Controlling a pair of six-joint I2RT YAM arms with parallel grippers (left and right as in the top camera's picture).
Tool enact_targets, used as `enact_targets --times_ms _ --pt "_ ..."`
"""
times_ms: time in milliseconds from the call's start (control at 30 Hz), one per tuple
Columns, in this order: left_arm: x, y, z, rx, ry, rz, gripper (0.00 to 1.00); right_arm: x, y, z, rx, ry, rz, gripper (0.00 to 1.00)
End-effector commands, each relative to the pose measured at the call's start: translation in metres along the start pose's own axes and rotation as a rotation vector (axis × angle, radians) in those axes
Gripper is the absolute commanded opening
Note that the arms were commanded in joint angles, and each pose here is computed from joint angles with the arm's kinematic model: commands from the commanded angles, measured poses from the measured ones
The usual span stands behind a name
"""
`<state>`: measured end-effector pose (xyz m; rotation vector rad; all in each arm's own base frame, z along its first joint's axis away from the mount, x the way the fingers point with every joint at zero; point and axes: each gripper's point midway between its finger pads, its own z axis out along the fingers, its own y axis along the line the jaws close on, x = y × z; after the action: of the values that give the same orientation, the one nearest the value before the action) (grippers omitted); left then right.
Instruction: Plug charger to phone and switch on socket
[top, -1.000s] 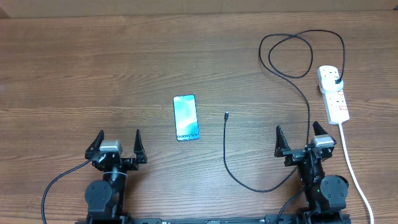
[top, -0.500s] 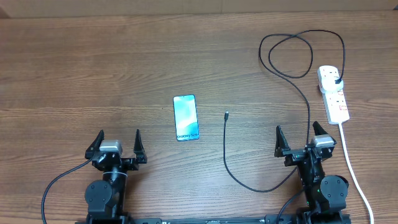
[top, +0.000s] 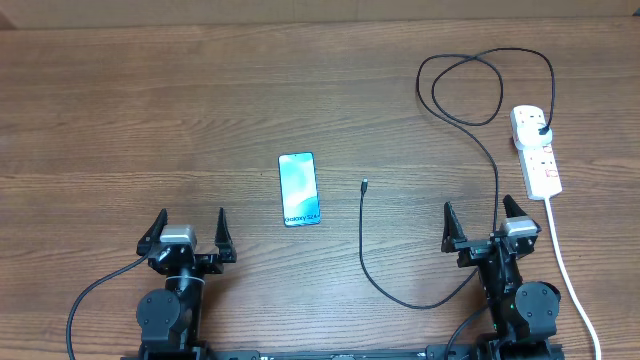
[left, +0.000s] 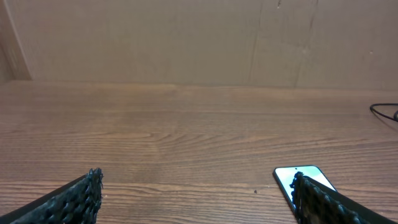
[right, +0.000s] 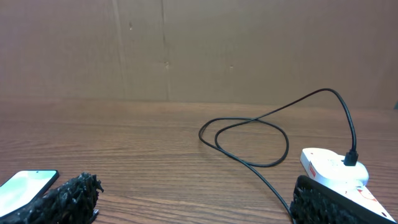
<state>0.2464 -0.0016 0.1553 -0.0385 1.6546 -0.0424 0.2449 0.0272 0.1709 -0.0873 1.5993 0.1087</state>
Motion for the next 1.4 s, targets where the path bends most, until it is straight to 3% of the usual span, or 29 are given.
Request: enact_targets --times_ms 0,133,200,267,367,567,733,833,933,1033,1133,1167,1367 --pt "0.000 -0.002 0.000 0.014 -0.006 0.006 0.99 0.001 -0.001 0.000 0.005 -0.006 0.005 1.00" --pt "-0.001 -0.003 0.000 0.021 -0.007 -0.001 1.00 0.001 -0.001 0.000 0.005 -0.006 0.005 1.00" --pt "-0.001 -0.012 -0.001 0.070 -0.006 -0.076 1.00 0.001 -0.001 0.000 0.005 -0.006 0.005 1.00" --pt "-0.004 -0.038 -0.005 0.224 0.009 -0.247 1.00 0.001 -0.001 0.000 0.005 -0.006 0.005 1.00" --pt "-0.023 -0.101 -0.034 0.629 0.139 -0.693 1.00 0.001 -0.001 0.000 0.005 -0.006 0.005 1.00" --pt "-0.034 -0.109 -0.042 0.693 0.207 -0.921 0.99 0.001 -0.001 0.000 0.005 -0.006 0.005 1.00" --pt "-0.118 -0.094 -0.061 0.751 -0.224 -0.757 1.00 0.001 -0.001 0.000 0.005 -0.006 0.005 1.00" --pt "-0.156 -0.074 -0.068 0.661 -0.367 -0.757 1.00 0.001 -0.001 0.000 0.005 -0.006 0.005 1.00" --pt "-0.206 -0.067 -0.082 0.547 -0.438 -0.573 1.00 0.001 -0.001 0.000 0.005 -0.006 0.005 1.00" --pt "-0.232 -0.065 -0.074 0.442 -0.305 -0.500 1.00 0.001 -0.001 0.000 0.005 -0.006 0.005 1.00" --pt "-0.245 -0.071 -0.048 0.353 0.027 -0.403 1.00 0.001 -0.001 0.000 0.005 -0.006 0.005 1.00" --pt "-0.244 -0.078 -0.040 0.357 0.209 -0.346 1.00 0.001 -0.001 0.000 0.005 -0.006 0.005 1.00" --pt "-0.248 -0.106 -0.018 0.468 0.570 -0.393 1.00 0.001 -0.001 0.000 0.005 -0.006 0.005 1.00"
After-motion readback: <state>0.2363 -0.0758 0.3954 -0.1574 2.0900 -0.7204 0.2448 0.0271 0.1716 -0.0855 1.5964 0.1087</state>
